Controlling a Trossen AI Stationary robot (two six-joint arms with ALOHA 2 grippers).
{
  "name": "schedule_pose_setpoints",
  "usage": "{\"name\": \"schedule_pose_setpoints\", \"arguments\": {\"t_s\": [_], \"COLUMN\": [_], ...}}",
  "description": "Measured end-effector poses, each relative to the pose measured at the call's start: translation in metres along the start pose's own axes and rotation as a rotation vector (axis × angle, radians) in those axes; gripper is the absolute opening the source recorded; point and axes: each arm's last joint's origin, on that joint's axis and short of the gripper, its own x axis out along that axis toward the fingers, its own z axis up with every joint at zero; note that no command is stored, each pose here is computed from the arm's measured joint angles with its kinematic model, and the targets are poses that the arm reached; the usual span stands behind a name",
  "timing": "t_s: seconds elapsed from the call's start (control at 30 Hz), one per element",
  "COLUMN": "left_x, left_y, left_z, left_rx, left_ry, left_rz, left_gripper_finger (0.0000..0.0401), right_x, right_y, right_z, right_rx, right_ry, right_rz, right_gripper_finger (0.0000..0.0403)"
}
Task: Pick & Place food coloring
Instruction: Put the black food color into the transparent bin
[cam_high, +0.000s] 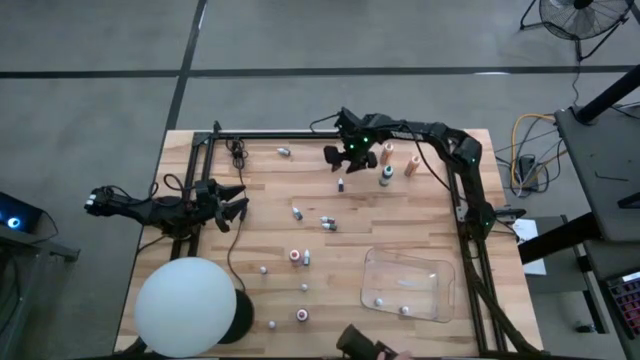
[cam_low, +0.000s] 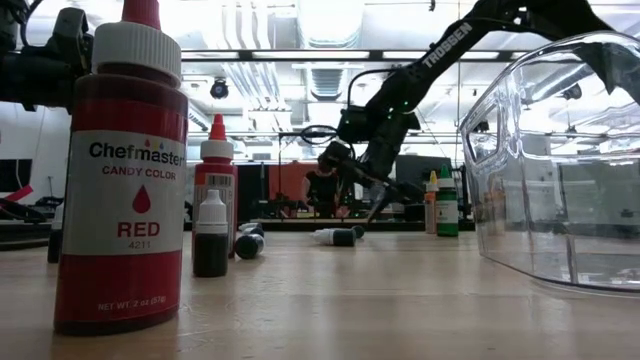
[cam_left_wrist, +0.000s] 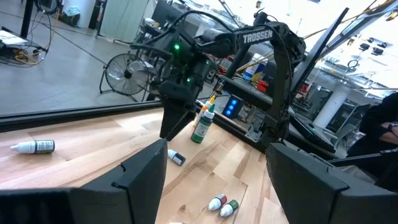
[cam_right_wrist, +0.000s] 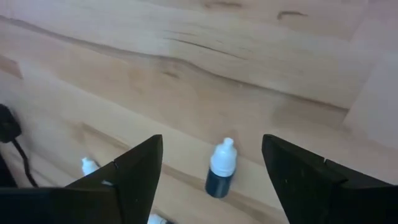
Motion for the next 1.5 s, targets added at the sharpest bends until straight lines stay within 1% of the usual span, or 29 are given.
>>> {"name": "schedule_pose_setpoints", "arguments": {"t_s": [0.2, 0.57, 0.83, 1.0, 1.3, 1.5], "left_x": [0.000, 0.000, 0.000, 0.000, 0.000, 0.000], "left_y": [0.000, 0.000, 0.000, 0.000, 0.000, 0.000], "left_z": [0.000, 0.000, 0.000, 0.000, 0.000, 0.000], "left_rx": [0.000, 0.000, 0.000, 0.000, 0.000, 0.000], "left_ry": [0.000, 0.000, 0.000, 0.000, 0.000, 0.000], "left_rz": [0.000, 0.000, 0.000, 0.000, 0.000, 0.000], "left_gripper_finger": [0.0245, 0.0245, 0.0245, 0.0245, 0.0245, 0.0245], "right_x": [0.006, 0.018, 0.020, 0.020, 0.026, 0.027], "right_y": [-0.006, -0.015, -0.018, -0.014, -0.015, -0.016], "right_z": [-0.003, -0.001, 0.001, 0.002, 0.001, 0.002], "right_rx": [-0.002, -0.140, -0.142, -0.166, -0.182, -0.149], "right_ry": [0.014, 0.125, 0.143, 0.176, 0.192, 0.187], "right_rz": [-0.016, 0.040, 0.048, 0.100, 0.092, 0.080], "right_gripper_finger": [0.0257, 0.0249, 0.0247, 0.0246, 0.0246, 0.0246]}}
